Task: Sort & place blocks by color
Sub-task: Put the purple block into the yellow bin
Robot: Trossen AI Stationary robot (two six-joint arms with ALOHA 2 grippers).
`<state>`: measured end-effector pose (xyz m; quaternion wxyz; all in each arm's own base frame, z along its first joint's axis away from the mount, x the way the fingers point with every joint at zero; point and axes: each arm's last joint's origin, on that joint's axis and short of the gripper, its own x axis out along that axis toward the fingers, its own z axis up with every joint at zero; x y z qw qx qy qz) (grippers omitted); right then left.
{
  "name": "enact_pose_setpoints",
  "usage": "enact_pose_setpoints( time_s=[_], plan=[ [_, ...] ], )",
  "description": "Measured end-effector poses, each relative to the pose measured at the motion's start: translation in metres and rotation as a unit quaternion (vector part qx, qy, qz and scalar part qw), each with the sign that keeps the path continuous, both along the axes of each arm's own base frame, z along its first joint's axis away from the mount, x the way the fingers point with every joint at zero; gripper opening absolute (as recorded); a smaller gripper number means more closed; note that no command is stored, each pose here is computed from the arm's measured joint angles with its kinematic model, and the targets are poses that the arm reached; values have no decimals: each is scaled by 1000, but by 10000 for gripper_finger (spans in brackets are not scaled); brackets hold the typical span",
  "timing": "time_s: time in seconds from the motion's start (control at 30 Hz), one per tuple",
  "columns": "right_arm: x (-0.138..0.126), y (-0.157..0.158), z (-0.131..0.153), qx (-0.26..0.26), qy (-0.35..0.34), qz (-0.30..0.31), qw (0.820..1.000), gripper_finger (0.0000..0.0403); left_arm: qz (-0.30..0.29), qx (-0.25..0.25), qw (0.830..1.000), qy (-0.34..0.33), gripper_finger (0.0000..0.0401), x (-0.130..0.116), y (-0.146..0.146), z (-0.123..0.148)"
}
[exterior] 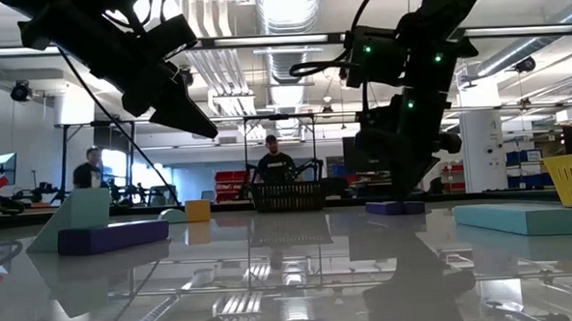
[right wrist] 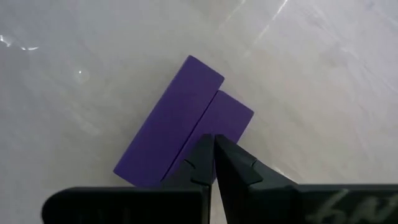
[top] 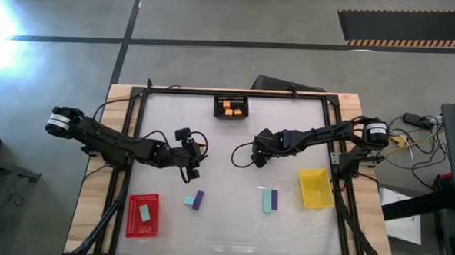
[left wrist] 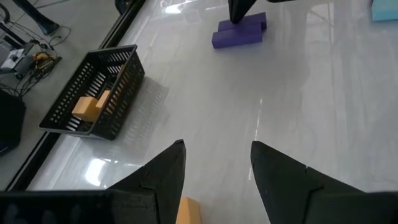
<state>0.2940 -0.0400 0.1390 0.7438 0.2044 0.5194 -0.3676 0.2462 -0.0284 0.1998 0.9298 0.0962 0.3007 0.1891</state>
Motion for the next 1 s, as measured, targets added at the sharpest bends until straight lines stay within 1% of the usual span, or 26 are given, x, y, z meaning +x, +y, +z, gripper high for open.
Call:
enact_pose_setpoints(
  time_s=[0.27, 0.5, 1.0],
  plan=[
    [-3, 0, 4, 0, 4, 3, 1000, 9, 0, 0, 1000, 0, 167, 0, 0, 0],
    [-11, 1, 5, 1, 36, 4, 999, 9, 0, 0, 1000, 0, 167, 0, 0, 0],
    [-11, 1, 13, 5, 21, 5, 1000, 9, 0, 0, 1000, 0, 167, 0, 0, 0]
  ],
)
